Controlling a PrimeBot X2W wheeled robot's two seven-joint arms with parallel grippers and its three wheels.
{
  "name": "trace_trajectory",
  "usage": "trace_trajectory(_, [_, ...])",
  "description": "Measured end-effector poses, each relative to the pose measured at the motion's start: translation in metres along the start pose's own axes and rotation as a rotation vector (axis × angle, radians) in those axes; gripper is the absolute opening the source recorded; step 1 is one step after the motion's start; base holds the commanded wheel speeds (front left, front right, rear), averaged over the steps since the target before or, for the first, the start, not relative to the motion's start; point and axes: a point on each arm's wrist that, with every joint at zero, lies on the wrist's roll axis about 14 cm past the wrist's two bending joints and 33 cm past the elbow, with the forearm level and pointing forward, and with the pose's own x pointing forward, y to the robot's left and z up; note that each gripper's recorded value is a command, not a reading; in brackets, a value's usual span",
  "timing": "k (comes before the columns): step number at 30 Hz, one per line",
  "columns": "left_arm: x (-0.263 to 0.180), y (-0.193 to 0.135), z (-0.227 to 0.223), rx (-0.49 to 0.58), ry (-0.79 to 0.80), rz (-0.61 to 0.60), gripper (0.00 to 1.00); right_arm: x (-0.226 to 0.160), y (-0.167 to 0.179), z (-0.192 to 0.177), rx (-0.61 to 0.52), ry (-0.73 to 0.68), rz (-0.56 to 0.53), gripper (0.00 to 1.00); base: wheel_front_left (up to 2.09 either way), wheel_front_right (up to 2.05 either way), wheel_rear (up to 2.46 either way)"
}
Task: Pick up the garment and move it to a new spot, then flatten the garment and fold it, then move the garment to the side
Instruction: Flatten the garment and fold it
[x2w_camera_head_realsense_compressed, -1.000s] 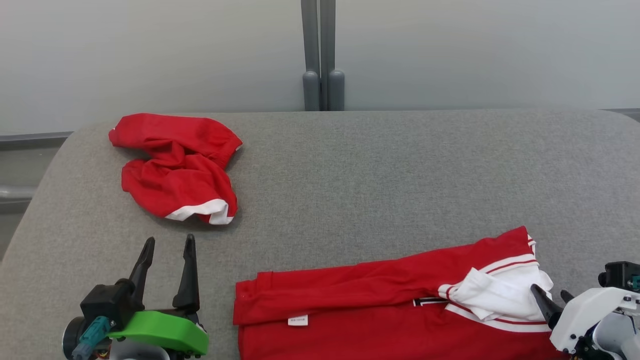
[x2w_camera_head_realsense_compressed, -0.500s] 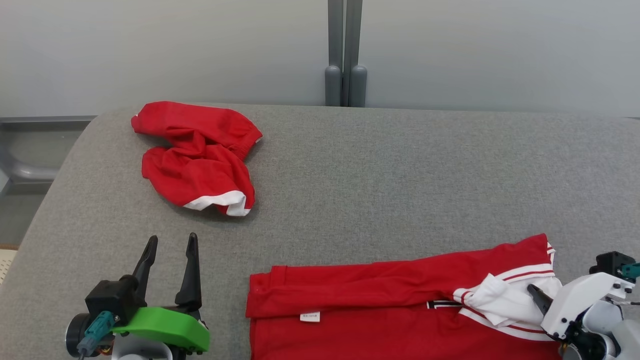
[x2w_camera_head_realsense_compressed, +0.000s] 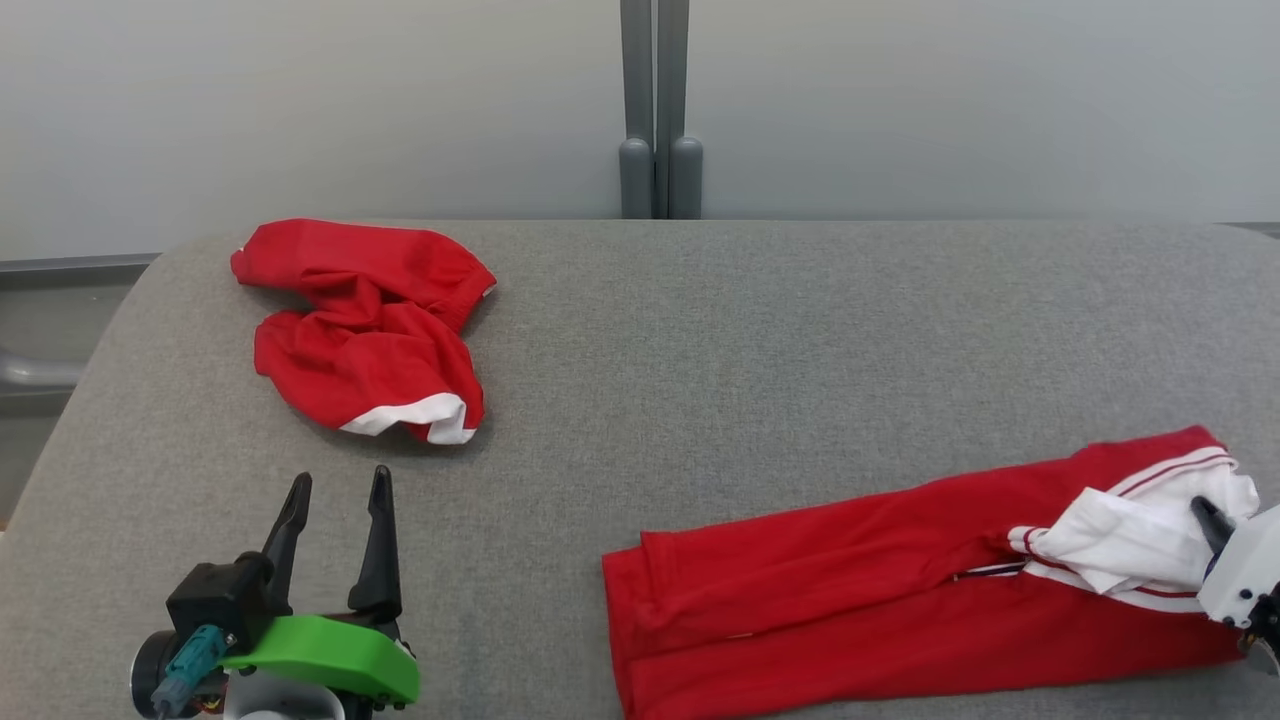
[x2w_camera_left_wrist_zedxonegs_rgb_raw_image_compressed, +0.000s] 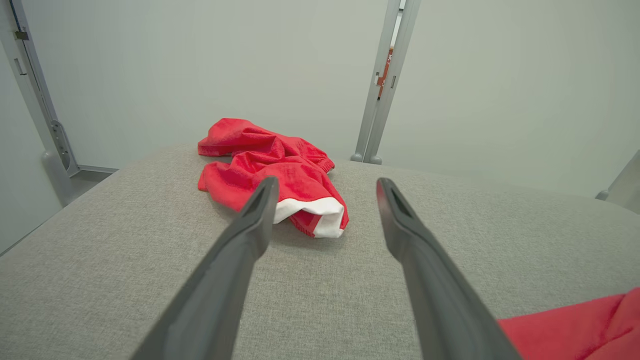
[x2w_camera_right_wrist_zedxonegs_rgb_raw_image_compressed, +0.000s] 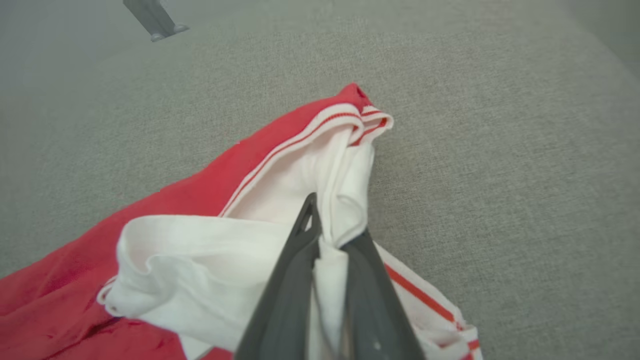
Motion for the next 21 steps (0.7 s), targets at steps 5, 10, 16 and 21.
trace_trajectory(5, [0.0, -0.003, -0.002, -0.008, 0.003, -0.003, 1.0, -0.002, 0.033, 0.027, -0.021, -0.089, 0.095, 0.0, 0.0, 0.0, 0.0])
trace_trajectory(10, [-0.003, 0.0, -0.001, -0.009, 0.0, 0.004, 1.0, -0.008, 0.101, 0.038, -0.075, -0.136, 0.27, 0.0, 0.0, 0.0, 0.0])
trace_trajectory(16, [-0.009, 0.01, -0.001, -0.012, -0.001, 0.034, 1.0, -0.021, 0.185, 0.021, -0.151, -0.108, 0.469, 0.0, 0.0, 0.0, 0.0])
trace_trajectory(21, [-0.018, 0.02, -0.001, -0.016, -0.001, 0.069, 1.0, -0.03, 0.245, -0.019, -0.164, -0.004, 0.607, 0.0, 0.0, 0.0, 0.0])
